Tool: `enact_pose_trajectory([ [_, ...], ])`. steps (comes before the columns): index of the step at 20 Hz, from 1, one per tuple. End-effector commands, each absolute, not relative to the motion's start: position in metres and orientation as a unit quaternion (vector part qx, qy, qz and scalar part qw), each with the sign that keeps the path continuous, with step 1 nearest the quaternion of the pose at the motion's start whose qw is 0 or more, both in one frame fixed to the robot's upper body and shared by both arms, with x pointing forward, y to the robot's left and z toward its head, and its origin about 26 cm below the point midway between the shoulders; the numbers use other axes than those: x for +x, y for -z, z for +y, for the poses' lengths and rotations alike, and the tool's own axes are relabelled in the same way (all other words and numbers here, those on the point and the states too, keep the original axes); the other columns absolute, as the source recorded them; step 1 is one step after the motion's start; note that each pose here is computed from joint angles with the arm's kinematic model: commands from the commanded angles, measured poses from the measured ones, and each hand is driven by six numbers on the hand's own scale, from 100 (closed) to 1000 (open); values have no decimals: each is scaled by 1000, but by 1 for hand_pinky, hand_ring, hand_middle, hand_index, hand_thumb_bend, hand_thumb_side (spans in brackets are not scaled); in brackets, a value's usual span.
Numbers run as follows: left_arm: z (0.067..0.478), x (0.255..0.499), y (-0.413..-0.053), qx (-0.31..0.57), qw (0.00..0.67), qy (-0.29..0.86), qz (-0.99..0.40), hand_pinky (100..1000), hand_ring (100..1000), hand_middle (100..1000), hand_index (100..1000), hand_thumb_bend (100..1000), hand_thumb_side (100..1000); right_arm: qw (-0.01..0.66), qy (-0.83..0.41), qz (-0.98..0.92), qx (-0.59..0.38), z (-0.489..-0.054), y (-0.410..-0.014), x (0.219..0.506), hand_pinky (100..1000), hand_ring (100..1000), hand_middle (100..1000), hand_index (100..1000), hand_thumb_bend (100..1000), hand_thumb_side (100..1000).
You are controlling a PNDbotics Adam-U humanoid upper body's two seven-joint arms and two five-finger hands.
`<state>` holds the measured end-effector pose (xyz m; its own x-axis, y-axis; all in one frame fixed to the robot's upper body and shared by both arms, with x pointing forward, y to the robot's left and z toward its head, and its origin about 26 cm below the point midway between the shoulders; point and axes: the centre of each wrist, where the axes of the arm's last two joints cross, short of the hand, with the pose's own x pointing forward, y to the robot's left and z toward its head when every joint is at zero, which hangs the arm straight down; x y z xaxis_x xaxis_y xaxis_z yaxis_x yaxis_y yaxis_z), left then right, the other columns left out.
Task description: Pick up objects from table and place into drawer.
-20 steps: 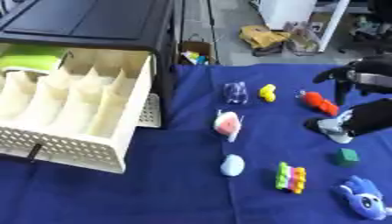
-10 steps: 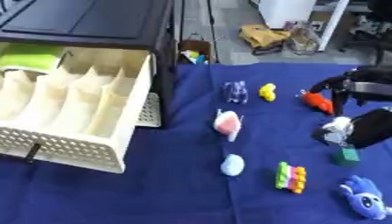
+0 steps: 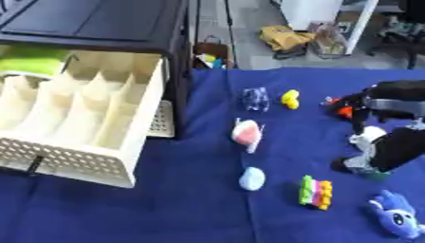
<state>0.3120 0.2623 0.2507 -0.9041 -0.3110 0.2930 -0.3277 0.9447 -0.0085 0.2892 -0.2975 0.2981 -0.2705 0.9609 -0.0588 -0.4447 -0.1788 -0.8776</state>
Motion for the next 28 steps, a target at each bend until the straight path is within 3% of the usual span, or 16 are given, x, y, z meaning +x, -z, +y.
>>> enact_pose_trajectory([
  [1, 261, 310, -258, 161, 132, -25, -978, 400, 521, 576, 771, 151, 1000, 534, -690, -368, -322, -294, -304, 287, 715, 824, 567, 965, 619, 532],
  [4, 261, 310, -258, 161, 132, -25, -978, 398, 521, 575, 770, 152, 1000, 543, -691, -360, -312, -292, -300, 288, 698, 805, 522, 962, 609, 533],
  [5, 261, 310, -258, 161, 132, -25, -978, 396, 520, 574, 770, 152, 1000, 545, -691, -359, -310, -291, -299, 288, 657, 755, 468, 957, 615, 530],
  [9, 261, 310, -258, 160, 132, -25, -978, 396, 520, 574, 770, 152, 1000, 552, -690, -355, -305, -290, -296, 289, 657, 755, 468, 957, 615, 530],
  [10, 261, 310, -258, 160, 132, -25, -978, 392, 520, 574, 769, 152, 1000, 552, -690, -355, -305, -290, -296, 289, 621, 677, 409, 948, 646, 543],
  [11, 260, 310, -258, 160, 132, -25, -978, 391, 519, 574, 769, 152, 1000, 554, -690, -353, -304, -290, -295, 289, 626, 683, 414, 949, 659, 547],
  [15, 260, 310, -258, 159, 133, -24, -978, 390, 519, 574, 768, 150, 1000, 559, -690, -349, -300, -286, -289, 290, 661, 741, 454, 941, 702, 559],
  [17, 259, 310, -258, 159, 133, -24, -978, 389, 519, 574, 768, 151, 1000, 561, -690, -347, -299, -284, -286, 290, 689, 791, 535, 930, 741, 569],
  [23, 259, 310, -258, 157, 133, -23, -978, 381, 518, 573, 767, 152, 1000, 568, -689, -347, -287, -276, -278, 292, 704, 830, 714, 920, 732, 557],
  [28, 259, 310, -259, 157, 133, -22, -978, 379, 517, 570, 764, 150, 1000, 580, -682, -345, -281, -275, -275, 292, 699, 833, 758, 920, 717, 550],
])
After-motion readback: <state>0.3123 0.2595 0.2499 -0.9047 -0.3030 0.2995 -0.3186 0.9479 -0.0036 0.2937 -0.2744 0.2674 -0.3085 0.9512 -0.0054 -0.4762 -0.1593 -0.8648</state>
